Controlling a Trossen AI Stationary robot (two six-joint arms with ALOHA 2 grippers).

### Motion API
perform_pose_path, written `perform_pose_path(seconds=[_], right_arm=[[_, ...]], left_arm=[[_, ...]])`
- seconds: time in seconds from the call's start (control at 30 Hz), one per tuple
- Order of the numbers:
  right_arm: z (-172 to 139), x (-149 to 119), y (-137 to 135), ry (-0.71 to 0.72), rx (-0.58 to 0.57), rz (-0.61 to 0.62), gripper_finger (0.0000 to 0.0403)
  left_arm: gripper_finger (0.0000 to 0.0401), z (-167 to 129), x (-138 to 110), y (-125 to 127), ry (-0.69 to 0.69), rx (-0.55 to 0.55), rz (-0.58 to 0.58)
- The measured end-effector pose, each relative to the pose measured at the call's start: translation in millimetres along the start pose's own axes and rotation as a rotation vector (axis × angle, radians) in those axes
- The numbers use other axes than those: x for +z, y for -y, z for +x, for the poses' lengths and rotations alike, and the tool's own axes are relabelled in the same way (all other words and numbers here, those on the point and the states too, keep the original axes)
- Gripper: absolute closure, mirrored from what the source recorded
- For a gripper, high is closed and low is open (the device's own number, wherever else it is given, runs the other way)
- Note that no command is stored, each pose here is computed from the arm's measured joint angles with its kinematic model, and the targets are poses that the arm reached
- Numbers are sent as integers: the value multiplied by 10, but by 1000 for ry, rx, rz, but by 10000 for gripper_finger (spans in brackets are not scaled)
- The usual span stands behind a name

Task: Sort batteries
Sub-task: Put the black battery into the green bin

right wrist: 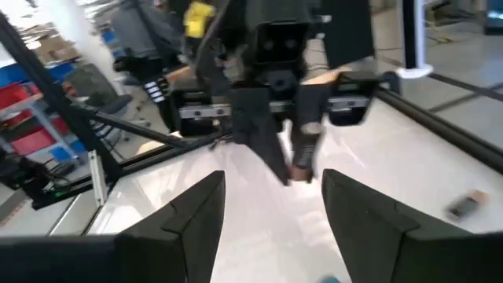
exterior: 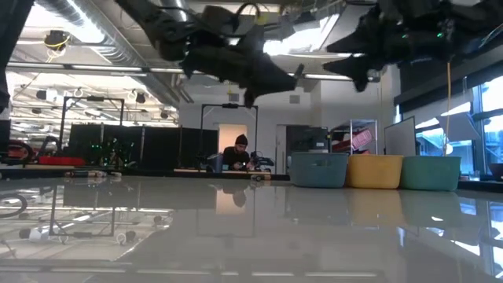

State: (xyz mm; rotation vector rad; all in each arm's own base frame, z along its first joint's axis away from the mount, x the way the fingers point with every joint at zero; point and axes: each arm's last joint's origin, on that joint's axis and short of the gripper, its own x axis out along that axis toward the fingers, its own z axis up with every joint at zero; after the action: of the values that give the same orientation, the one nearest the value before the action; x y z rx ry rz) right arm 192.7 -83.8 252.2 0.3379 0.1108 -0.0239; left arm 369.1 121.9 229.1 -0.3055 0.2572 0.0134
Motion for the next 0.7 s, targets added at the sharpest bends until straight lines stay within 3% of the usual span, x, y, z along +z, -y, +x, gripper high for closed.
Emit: perform_pose_path(seconds=[0.2, 0.53, 0.7], right_arm=[[313, -114, 115, 0, 27, 0, 177], [610, -155, 283, -30, 0, 47, 81], [683, -108, 281, -43, 74, 44, 64]], left_arm=[[351, -162, -176, -12, 52, 18, -54], [350, -129, -284, 111, 31, -14, -37], [350, -118, -281, 137, 40, -9, -16]])
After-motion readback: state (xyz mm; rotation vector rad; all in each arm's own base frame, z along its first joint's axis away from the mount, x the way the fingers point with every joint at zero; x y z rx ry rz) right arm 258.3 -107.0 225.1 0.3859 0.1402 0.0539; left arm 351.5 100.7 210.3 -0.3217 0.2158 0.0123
